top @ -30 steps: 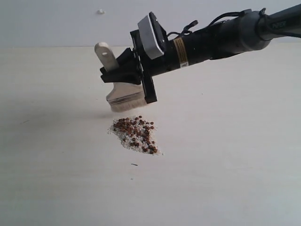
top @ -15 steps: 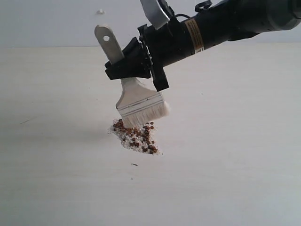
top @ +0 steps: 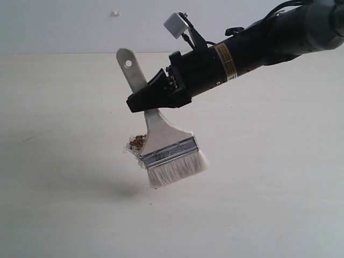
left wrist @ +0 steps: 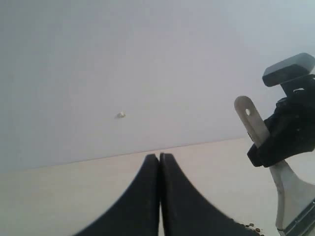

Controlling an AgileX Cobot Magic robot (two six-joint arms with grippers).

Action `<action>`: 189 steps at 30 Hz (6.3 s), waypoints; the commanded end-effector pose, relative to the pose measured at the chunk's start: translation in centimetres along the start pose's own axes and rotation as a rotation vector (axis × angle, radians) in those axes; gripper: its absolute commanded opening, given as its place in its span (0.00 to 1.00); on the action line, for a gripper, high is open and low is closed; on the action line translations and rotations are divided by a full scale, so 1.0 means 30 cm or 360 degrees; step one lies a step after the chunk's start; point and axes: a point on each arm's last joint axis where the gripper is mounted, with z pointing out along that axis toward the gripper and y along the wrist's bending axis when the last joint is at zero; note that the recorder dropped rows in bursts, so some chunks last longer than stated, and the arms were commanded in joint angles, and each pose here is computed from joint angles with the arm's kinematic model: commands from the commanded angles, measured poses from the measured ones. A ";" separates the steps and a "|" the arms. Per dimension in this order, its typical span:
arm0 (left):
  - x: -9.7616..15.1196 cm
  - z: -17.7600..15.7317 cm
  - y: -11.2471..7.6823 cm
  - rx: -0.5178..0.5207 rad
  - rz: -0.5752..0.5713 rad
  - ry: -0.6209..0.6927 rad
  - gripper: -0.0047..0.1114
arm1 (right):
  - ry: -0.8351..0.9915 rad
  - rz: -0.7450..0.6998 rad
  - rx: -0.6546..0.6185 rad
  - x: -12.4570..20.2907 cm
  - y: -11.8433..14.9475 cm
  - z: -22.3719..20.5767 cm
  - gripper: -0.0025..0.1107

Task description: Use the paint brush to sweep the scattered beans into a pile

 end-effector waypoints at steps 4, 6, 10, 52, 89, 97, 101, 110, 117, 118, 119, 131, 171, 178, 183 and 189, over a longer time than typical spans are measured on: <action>0.002 -0.001 0.000 -0.0003 -0.0012 -0.0006 0.04 | -0.0047 0.0088 0.0061 0.033 -0.023 -0.065 0.02; 0.002 -0.001 0.000 -0.0003 -0.0012 -0.0006 0.04 | -0.0081 0.0111 0.0123 0.038 -0.049 -0.119 0.02; 0.002 -0.001 0.000 -0.0003 -0.0012 -0.0006 0.04 | -0.0135 0.0148 0.0221 0.054 -0.085 -0.209 0.02; 0.002 -0.001 0.000 0.0001 -0.0012 -0.0006 0.04 | -0.0395 0.0134 0.2822 0.066 0.437 -0.065 0.02; 0.002 -0.001 0.000 0.0001 -0.0012 -0.0006 0.04 | -0.0414 0.0255 0.2907 0.142 0.189 0.441 0.02; 0.002 -0.001 0.000 0.0001 -0.0012 -0.0006 0.04 | -0.0548 0.0268 0.2872 0.068 0.182 0.449 0.02; 0.002 -0.001 0.000 0.0001 -0.0012 -0.0006 0.04 | -0.0569 0.0264 0.2862 0.041 0.186 0.454 0.02; 0.002 -0.001 0.000 0.0001 -0.0016 -0.0006 0.04 | -0.0536 0.0188 0.2849 -0.016 0.223 0.428 0.02; 0.002 -0.001 0.000 0.0001 -0.0012 -0.0006 0.04 | -0.0489 0.0069 0.2843 -0.081 0.262 0.391 0.02; 0.002 -0.001 0.000 0.0001 -0.0012 -0.0006 0.04 | -0.0480 0.0053 0.2843 -0.087 0.266 0.387 0.02; 0.002 -0.001 0.000 0.0001 -0.0012 -0.0006 0.04 | -0.0444 0.0021 0.2851 -0.090 0.267 0.382 0.02; 0.002 -0.001 0.000 0.0001 -0.0012 -0.0006 0.04 | -0.0292 -0.0268 0.2967 -0.015 0.128 0.308 0.02; 0.002 -0.001 0.000 0.0001 -0.0012 -0.0006 0.04 | -0.0334 -0.0226 0.2689 -0.057 0.188 0.346 0.02; 0.002 -0.001 0.000 0.0001 -0.0012 -0.0006 0.04 | -0.0180 -0.0411 0.2806 -0.159 0.260 0.241 0.02; 0.002 -0.001 0.000 0.0001 -0.0012 -0.0006 0.04 | -0.0055 -0.0399 0.2865 -0.226 0.273 0.107 0.02; 0.002 -0.001 0.000 0.0001 -0.0012 -0.0006 0.04 | 0.0324 0.0081 0.2303 -0.207 0.220 -0.063 0.02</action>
